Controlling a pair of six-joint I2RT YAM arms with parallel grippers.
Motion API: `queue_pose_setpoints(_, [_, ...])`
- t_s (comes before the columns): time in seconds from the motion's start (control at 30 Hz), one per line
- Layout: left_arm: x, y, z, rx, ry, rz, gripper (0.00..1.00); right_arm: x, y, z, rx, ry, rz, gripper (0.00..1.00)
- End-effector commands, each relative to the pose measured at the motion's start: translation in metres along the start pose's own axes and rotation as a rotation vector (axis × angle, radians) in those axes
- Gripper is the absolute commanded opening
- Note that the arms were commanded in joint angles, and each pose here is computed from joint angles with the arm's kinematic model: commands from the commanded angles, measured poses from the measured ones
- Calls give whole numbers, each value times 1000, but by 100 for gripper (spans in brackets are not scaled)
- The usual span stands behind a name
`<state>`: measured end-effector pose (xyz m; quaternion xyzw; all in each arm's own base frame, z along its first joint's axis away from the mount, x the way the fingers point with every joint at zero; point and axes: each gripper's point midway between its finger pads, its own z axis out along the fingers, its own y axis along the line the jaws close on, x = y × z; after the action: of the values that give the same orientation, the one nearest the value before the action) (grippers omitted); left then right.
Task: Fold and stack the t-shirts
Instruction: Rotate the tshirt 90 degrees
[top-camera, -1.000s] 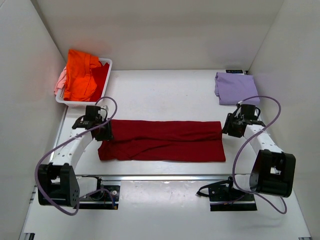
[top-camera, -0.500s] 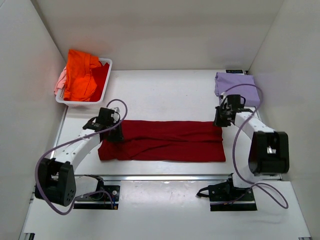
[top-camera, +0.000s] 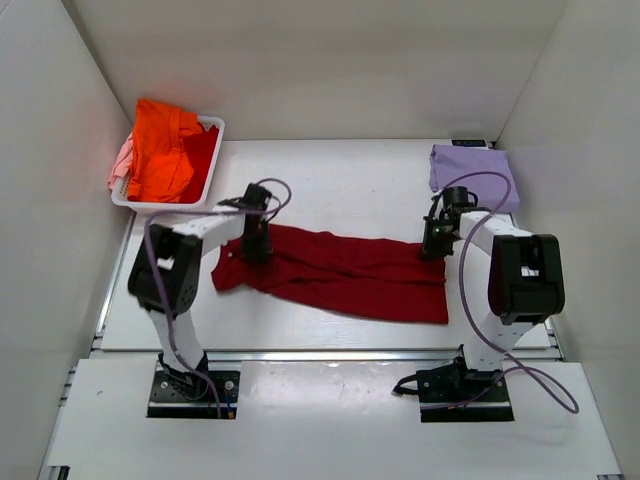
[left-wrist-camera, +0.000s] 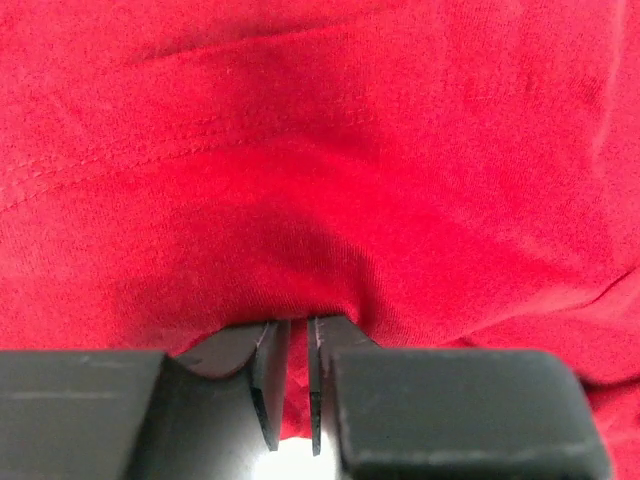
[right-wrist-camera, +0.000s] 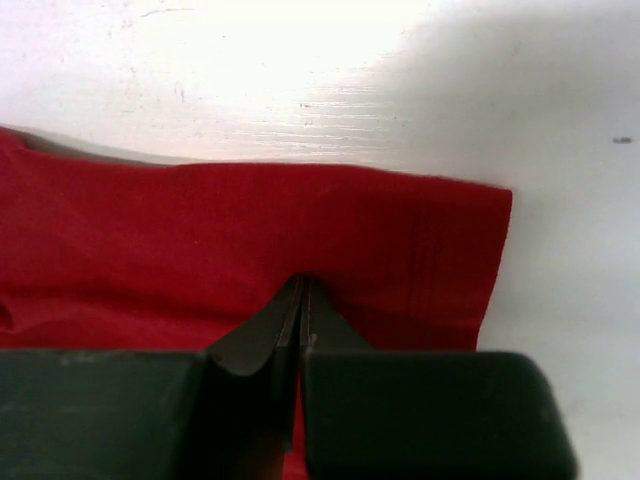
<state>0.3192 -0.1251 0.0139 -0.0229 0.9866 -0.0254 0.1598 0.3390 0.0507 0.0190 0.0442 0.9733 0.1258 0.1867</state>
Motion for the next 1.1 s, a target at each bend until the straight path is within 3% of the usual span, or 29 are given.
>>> queue_pose_setpoints(0.0, [-53, -22, 16, 4, -58, 39, 23, 19, -4, 3, 75, 97, 91, 0])
queue_pose_setpoints(0.1, [-125, -47, 28, 22, -115, 70, 19, 29, 4, -1, 115, 167, 135, 0])
queue_pose_setpoints(0.17, [-150, -56, 34, 26, -85, 96, 15, 37, 10, -2, 135, 177, 173, 0])
queue_pose_setpoints(0.2, [-152, -55, 60, 8, -43, 122, 15, 40, 11, -2, 144, 178, 189, 1])
queue_pose_setpoints(0.23, [-187, -68, 38, 32, -103, 127, 14, 47, 20, -6, 132, 182, 212, 0])
queue_pose_setpoints(0.27, [-205, -76, 46, 44, -111, 146, 11, 52, 26, -7, 123, 182, 248, 0])
queue_pose_setpoints(0.37, [-206, -79, 70, 148, -104, 91, 8, 75, 57, -7, 101, 202, 248, 0])
queue_pose_setpoints(0.53, [-220, -94, 81, 178, -148, 135, 8, 111, 102, -5, 94, 176, 227, 0])
queue_pose_setpoints(0.73, [-237, -125, 78, 305, -211, 123, 9, 177, 121, -5, 65, 167, 281, 0])
queue_pose_setpoints(0.8, [-238, -130, 77, 330, -216, 115, 4, 193, 129, -7, 29, 165, 300, 1])
queue_pose_setpoints(1.07, [-265, -175, 67, 561, -315, 72, 0, 219, 130, 4, -34, 203, 319, 0])
